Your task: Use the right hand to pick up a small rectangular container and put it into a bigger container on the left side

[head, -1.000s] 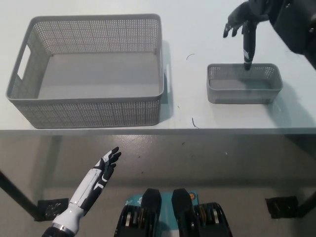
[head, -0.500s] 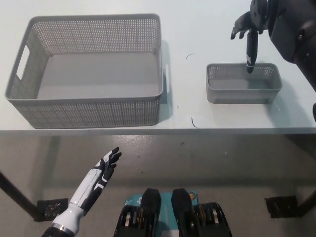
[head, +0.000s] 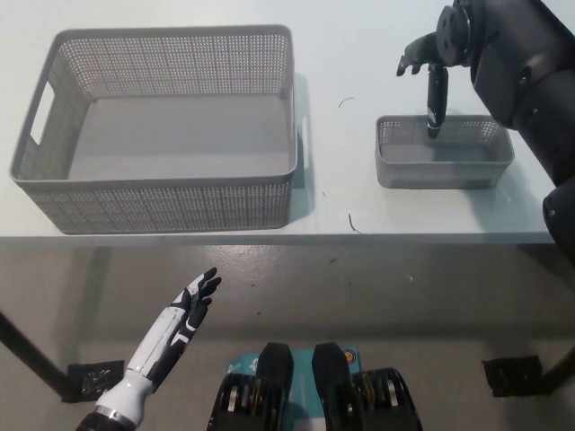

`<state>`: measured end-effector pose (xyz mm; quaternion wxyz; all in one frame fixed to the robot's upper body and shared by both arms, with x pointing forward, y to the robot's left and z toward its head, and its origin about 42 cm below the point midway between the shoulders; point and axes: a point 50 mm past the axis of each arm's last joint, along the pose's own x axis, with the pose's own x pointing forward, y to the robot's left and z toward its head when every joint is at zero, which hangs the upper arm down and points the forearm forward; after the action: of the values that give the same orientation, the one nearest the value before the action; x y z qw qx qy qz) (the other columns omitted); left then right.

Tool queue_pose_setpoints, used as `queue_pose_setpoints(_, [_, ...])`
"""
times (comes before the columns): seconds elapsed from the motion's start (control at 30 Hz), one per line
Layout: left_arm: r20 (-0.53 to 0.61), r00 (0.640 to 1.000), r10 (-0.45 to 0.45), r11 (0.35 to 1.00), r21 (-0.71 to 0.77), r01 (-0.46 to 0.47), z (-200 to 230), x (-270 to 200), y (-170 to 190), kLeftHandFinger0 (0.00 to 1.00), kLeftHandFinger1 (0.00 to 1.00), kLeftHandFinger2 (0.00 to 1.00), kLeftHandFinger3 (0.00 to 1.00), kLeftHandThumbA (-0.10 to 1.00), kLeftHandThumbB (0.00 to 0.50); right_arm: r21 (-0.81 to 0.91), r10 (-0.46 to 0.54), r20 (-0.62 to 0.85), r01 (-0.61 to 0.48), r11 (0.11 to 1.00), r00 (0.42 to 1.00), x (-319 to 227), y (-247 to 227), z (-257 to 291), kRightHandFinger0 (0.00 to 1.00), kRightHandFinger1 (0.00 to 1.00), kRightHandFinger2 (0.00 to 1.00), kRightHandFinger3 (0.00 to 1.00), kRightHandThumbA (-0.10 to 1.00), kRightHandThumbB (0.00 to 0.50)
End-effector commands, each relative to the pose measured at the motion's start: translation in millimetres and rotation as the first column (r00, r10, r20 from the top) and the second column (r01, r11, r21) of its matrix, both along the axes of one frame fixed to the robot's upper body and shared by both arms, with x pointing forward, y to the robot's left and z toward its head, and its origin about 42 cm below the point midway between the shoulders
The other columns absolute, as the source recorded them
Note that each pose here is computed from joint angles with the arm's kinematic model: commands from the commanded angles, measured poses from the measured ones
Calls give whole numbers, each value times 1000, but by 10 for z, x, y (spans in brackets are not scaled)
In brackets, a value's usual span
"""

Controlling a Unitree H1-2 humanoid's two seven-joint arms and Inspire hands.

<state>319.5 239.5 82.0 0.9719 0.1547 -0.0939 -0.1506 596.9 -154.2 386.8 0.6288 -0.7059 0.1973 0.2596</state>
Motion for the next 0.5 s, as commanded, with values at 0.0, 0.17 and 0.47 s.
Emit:
queue_pose_setpoints(0.0, [74,997,-21,1000,5,21,148,68,8,1000,1000,1000,1000,1000,312,25,-13,100,11,1000,995,32,44,321,1000,1000,1000,1000,1000,412])
queue_pose_setpoints(0.17, [75,997,-22,1000,6,21,155,75,14,1000,1000,1000,1000,1000,326,51,-27,64,24,998,998,31,-3,222,1000,1000,1000,1000,1000,397])
queue_pose_setpoints(0.47, [73,997,-18,1000,-1,18,160,79,8,1000,1000,1000,1000,1000,331,27,-48,34,47,999,998,31,-107,68,1000,1000,1000,1000,1000,413])
